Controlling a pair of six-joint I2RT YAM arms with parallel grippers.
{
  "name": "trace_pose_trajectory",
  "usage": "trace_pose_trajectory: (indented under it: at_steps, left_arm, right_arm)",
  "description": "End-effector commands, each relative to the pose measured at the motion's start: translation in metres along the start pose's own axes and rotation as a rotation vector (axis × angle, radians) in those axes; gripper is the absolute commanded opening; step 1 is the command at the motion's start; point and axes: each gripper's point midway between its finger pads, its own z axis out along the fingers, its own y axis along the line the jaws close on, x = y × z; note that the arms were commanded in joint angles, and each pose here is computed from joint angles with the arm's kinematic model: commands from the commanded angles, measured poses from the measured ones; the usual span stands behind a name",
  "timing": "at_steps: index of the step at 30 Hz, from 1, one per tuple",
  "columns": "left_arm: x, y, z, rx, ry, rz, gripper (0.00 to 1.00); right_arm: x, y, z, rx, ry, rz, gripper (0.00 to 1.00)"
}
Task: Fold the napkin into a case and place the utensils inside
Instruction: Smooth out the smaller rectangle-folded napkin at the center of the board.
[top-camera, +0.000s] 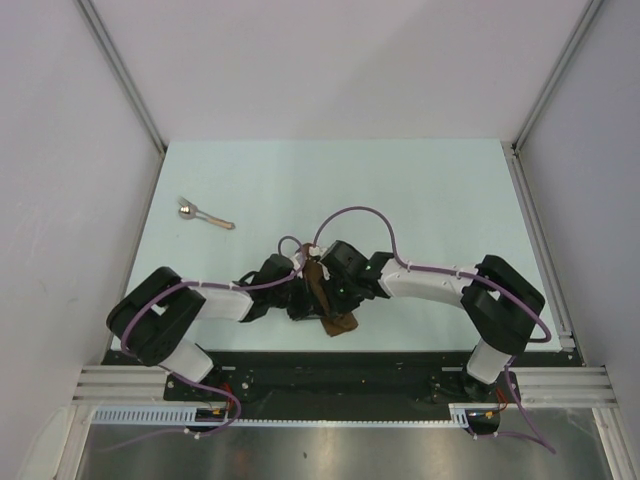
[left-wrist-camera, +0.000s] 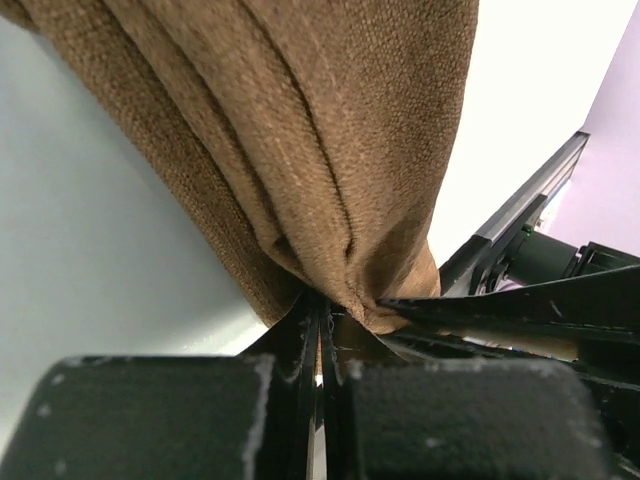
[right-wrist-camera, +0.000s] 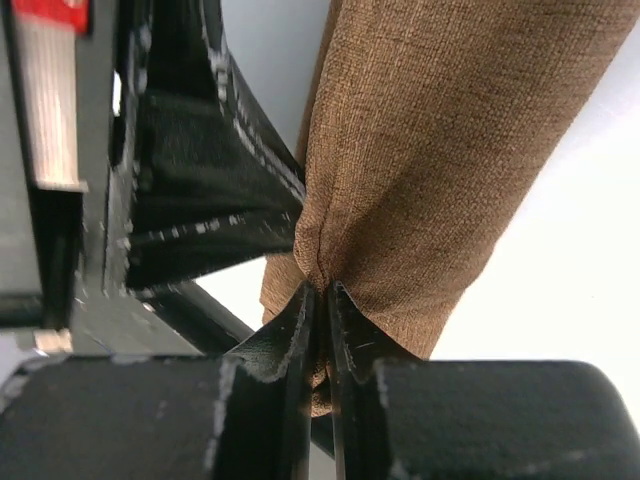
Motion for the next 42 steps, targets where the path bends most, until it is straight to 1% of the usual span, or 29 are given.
trace_pose_trajectory:
  at_steps: [1, 3, 5, 6, 8, 9, 10, 11, 12, 13, 15, 16, 17, 19, 20, 21, 23, 24, 26, 27, 28, 31, 34, 35, 37, 38, 40, 41, 42]
  left_arm:
    - [0.006, 0.001, -0.002, -0.003, -0.005, 0.013, 0.01]
    - [0.01, 0.003, -0.003, -0.015, 0.018, 0.017, 0.01]
    - [0.011, 0.003, -0.009, -0.023, 0.017, 0.054, 0.01]
    - [0.016, 0.006, -0.013, -0.037, 0.039, 0.057, 0.01]
    - [0.007, 0.002, -0.028, -0.028, 0.017, 0.089, 0.03]
    - [0.002, 0.0, -0.034, -0.022, 0.005, 0.095, 0.05]
    - [-0.003, 0.004, -0.044, -0.042, -0.007, 0.088, 0.09]
    - [-0.012, -0.004, -0.054, -0.026, -0.043, 0.109, 0.12]
    - [-0.025, -0.013, -0.061, -0.024, -0.085, 0.127, 0.13]
    - [-0.035, -0.012, -0.068, -0.033, -0.108, 0.127, 0.13]
    - [-0.052, -0.026, -0.071, 0.002, -0.127, 0.139, 0.13]
    - [-0.063, -0.031, -0.07, 0.028, -0.144, 0.134, 0.11]
    - [-0.068, -0.035, -0.066, 0.048, -0.134, 0.127, 0.09]
    - [-0.074, -0.035, -0.048, 0.06, -0.075, 0.086, 0.07]
    - [-0.082, -0.045, -0.042, 0.111, -0.097, 0.11, 0.07]
    - [-0.081, -0.035, -0.029, 0.092, -0.069, 0.083, 0.07]
    - [-0.086, -0.029, -0.018, 0.076, -0.063, 0.073, 0.06]
    - [-0.082, -0.016, -0.009, 0.04, -0.038, 0.065, 0.05]
    - [-0.085, 0.001, -0.003, -0.03, -0.051, 0.053, 0.05]
    - [-0.086, 0.011, -0.002, -0.068, -0.059, 0.05, 0.04]
    - [-0.089, 0.02, -0.002, -0.107, -0.083, 0.046, 0.04]
    - [-0.098, 0.031, -0.005, -0.163, -0.12, 0.059, 0.04]
    - [-0.098, 0.034, -0.005, -0.177, -0.117, 0.059, 0.04]
    - [-0.099, 0.035, -0.004, -0.18, -0.116, 0.058, 0.04]
    - [-0.102, 0.035, -0.004, -0.19, -0.118, 0.057, 0.04]
    - [-0.105, 0.037, -0.005, -0.204, -0.128, 0.065, 0.03]
    - [-0.106, 0.038, -0.008, -0.215, -0.142, 0.062, 0.04]
    - [-0.107, 0.04, -0.009, -0.218, -0.145, 0.06, 0.04]
    - [-0.11, 0.039, -0.008, -0.22, -0.148, 0.062, 0.04]
  right_arm:
    - [-0.009, 0.016, 0.01, -0.043, -0.053, 0.142, 0.13]
    - [-0.005, 0.013, 0.016, -0.045, -0.069, 0.184, 0.14]
    - [0.0, 0.012, 0.022, -0.053, -0.073, 0.229, 0.17]
    - [0.001, 0.011, 0.024, -0.054, -0.079, 0.239, 0.18]
    - [0.0, 0.012, 0.029, -0.074, -0.108, 0.251, 0.19]
    - [0.007, 0.008, 0.034, -0.068, -0.098, 0.258, 0.19]
    - [0.008, 0.007, 0.035, -0.07, -0.102, 0.262, 0.2]
    - [0.007, 0.007, 0.037, -0.075, -0.111, 0.259, 0.21]
    - [0.01, 0.005, 0.04, -0.07, -0.106, 0.263, 0.21]
    - [0.008, 0.007, 0.04, -0.081, -0.118, 0.265, 0.21]
    - [0.01, 0.006, 0.041, -0.084, -0.118, 0.275, 0.23]
    - [0.009, 0.007, 0.041, -0.09, -0.128, 0.277, 0.24]
    - [0.01, 0.007, 0.041, -0.093, -0.128, 0.282, 0.25]
    - [0.01, 0.006, 0.039, -0.093, -0.134, 0.288, 0.29]
    - [0.01, 0.006, 0.037, -0.093, -0.138, 0.29, 0.3]
    - [0.01, 0.006, 0.037, -0.091, -0.139, 0.297, 0.32]
    - [0.006, 0.011, 0.035, -0.123, -0.162, 0.298, 0.35]
    - [0.004, 0.012, 0.033, -0.131, -0.166, 0.299, 0.37]
    - [-0.002, 0.017, 0.02, -0.155, -0.195, 0.299, 0.41]
    - [-0.004, 0.019, 0.014, -0.167, -0.202, 0.304, 0.46]
    - [-0.013, 0.024, -0.001, -0.193, -0.237, 0.299, 0.47]
    - [-0.028, 0.025, -0.022, -0.248, -0.284, 0.297, 0.5]
    - [-0.043, 0.029, -0.026, -0.297, -0.29, 0.26, 0.49]
    - [-0.047, 0.034, -0.02, -0.327, -0.269, 0.25, 0.47]
    - [-0.053, 0.03, -0.015, -0.356, -0.279, 0.274, 0.42]
    - [-0.05, 0.029, -0.008, -0.392, -0.288, 0.281, 0.32]
    - [-0.042, 0.022, 0.002, -0.41, -0.263, 0.317, 0.21]
    - [-0.031, 0.021, 0.011, -0.42, -0.244, 0.32, 0.2]
    - [-0.002, 0.029, 0.022, -0.426, -0.208, 0.316, 0.17]
